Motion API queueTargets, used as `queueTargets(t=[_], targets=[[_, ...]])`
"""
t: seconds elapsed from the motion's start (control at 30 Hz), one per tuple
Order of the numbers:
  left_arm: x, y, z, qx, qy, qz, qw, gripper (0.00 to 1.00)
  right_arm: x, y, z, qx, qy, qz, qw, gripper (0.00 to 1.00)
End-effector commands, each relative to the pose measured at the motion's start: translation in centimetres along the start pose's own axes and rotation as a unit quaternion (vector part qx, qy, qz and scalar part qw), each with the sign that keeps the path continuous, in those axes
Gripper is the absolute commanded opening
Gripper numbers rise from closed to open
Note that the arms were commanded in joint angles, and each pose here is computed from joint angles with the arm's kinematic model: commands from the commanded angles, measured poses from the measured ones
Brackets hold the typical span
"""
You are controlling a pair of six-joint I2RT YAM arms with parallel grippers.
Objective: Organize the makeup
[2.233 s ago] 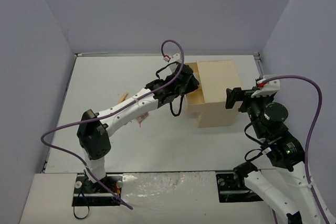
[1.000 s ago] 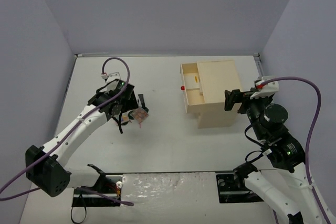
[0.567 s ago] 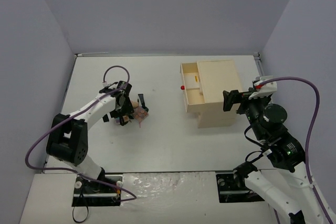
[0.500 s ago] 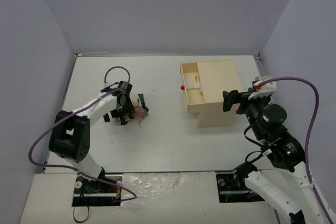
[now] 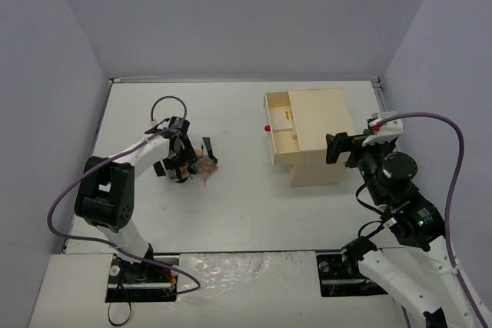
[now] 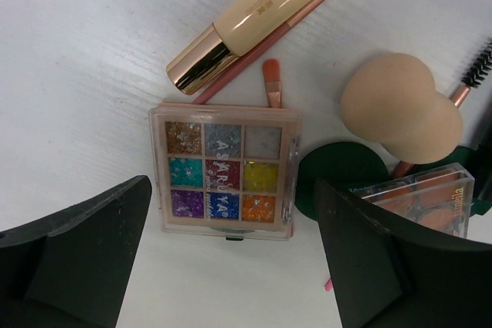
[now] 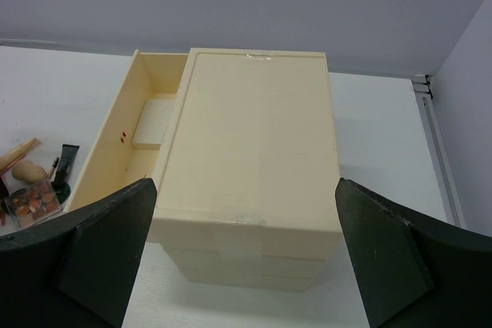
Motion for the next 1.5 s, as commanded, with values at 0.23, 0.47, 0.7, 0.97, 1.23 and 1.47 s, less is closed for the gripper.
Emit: queueTargets(t=[0.23, 0.47, 0.7, 0.97, 1.23, 1.47], targets=[[0.7, -0.1, 0.0, -0.015, 0.011, -0.004, 1.000, 0.78, 0.7, -0.8, 0.0, 0.004, 0.009, -0.017, 1.000, 1.00], [0.3, -0.2, 0.2, -0.018, 0.015, -0.007, 1.000, 0.64, 0.8, -0.7, 0.1, 0.005, 0.007, -0.015, 1.000, 1.00], [-1.7, -1.0, 0.6, -0.024, 0.024, -0.026, 0.999, 0.42, 0.9, -0.6, 0.2, 0.005, 0.005, -0.015, 1.000, 1.00], [-7.5, -3.1, 0.5, -0.015, 0.075, -0.063, 0.995, 0.38, 0.9, -0.9, 0.2, 0.003, 0.005, -0.017, 1.000, 1.00], [-17.3, -5.5, -4.9, 0.126, 0.233, -0.139, 0.954, 0.37, 1.0, -0.9, 0.1, 0.003, 0.008, -0.016, 1.000, 1.00], [-24.7, -3.2, -13.3, 0.352, 0.326, -0.181, 0.858, 0.37, 0.6, -1.5, -0.2, 0.007, 0.012, -0.024, 1.000, 1.00]])
Point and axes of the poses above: each gripper's point midway between its finger pads, its own x axis out along the fingers, its own z axis along the line the jaws close on, y = z × x, the point moved 3 cm from there along -x, back along the fingers, and after that the axes turned 14 degrees about -x, right-handed, at the moved point
